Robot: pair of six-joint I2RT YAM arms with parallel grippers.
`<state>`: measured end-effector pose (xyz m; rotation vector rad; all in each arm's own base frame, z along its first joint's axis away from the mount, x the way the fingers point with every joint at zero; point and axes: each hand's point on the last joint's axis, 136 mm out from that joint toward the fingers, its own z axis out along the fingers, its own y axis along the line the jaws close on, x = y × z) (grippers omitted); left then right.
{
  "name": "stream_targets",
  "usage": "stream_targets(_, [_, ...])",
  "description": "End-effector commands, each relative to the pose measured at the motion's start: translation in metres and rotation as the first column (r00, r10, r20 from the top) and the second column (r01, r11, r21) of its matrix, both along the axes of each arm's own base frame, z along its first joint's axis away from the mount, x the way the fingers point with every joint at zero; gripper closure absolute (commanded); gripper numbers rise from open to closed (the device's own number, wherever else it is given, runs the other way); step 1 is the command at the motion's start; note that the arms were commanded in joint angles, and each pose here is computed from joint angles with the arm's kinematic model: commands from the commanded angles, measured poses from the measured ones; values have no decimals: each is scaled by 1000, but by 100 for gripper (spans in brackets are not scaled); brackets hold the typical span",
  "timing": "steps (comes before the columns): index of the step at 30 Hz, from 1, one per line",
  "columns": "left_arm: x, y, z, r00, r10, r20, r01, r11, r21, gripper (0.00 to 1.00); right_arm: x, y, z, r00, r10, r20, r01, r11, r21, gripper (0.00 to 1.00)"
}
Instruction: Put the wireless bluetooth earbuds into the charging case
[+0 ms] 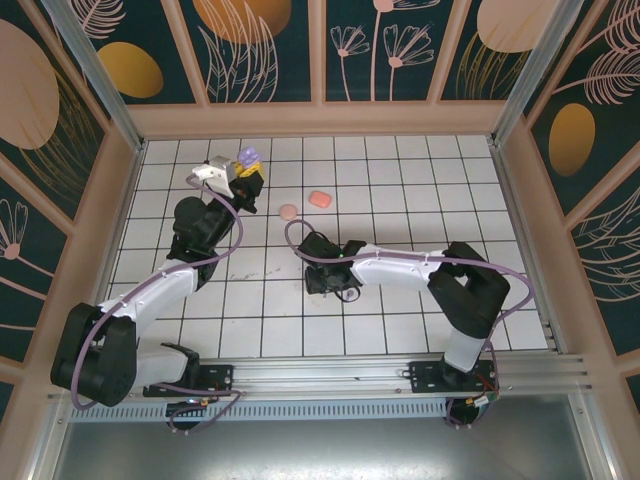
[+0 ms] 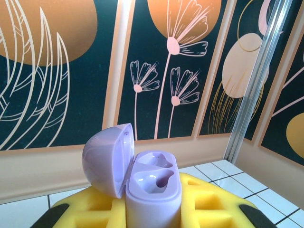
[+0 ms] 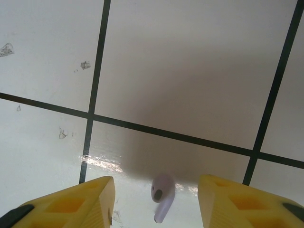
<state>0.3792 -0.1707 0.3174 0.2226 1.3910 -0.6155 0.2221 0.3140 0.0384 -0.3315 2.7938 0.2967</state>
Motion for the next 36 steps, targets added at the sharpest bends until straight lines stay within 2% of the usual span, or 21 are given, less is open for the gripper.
stream_targets(1, [-5,5,14,998,14,60,-13,1000,-12,100,-2,0,-7,1000,-13,-15,13,1000,-17,51])
stream_targets(15, [-4,4,14,998,10,60,-9,1000,-16,100,-5,2,-28,999,-1,-39,-1,999,-43,57])
stream_targets(36, [-3,1,17,998,-4,60,6,1000,-26,100,-18,3,-37,998,52,-36,-55,992,-111,70])
